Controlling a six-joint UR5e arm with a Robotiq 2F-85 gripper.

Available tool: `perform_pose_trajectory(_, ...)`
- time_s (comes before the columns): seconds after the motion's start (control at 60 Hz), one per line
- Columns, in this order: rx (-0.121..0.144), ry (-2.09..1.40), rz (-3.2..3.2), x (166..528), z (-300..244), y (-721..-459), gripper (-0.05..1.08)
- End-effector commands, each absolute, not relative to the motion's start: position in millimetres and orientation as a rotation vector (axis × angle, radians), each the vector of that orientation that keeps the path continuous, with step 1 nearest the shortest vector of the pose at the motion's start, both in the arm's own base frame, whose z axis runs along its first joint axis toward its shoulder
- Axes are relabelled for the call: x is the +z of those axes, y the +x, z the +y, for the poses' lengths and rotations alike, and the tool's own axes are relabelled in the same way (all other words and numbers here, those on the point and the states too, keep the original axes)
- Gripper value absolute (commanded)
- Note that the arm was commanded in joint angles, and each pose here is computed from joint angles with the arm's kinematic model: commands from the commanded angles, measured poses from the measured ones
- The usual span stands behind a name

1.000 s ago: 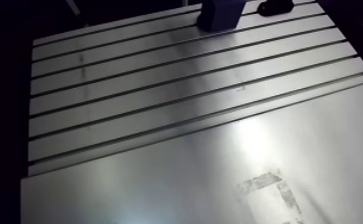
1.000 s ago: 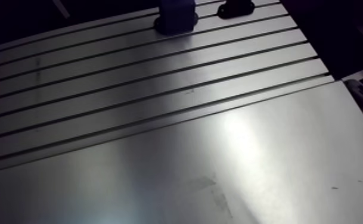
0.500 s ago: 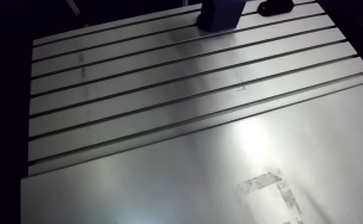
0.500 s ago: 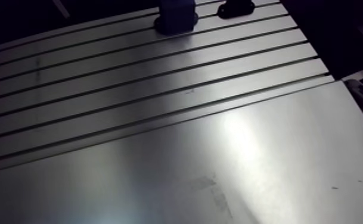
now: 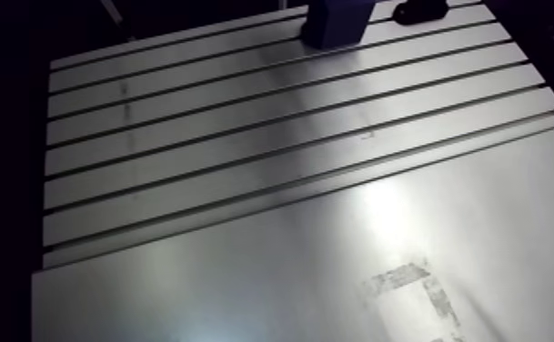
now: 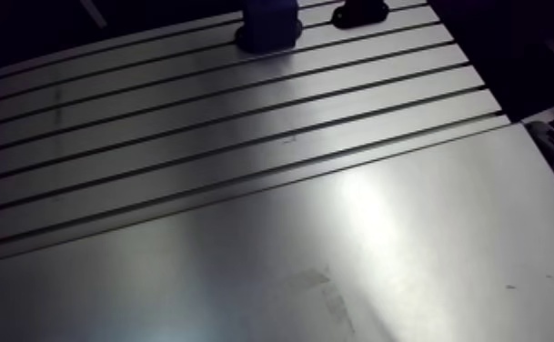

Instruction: Pick up the M10 bolt and insert it into the hole until fully seated.

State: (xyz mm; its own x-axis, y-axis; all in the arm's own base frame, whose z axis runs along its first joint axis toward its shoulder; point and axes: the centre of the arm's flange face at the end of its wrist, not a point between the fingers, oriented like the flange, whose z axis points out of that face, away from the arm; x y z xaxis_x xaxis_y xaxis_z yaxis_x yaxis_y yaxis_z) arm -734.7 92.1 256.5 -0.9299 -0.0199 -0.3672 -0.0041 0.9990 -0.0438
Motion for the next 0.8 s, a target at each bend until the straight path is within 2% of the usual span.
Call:
perform_pose_trajectory(0.017, -0.061, -0.017, 2.762, 255.4, 91.9, -734.1, 1.07)
perform_pose_trajectory(0.8, -0.058, -0.015, 2.763, 255.1, 92.2, -734.7, 1.07)
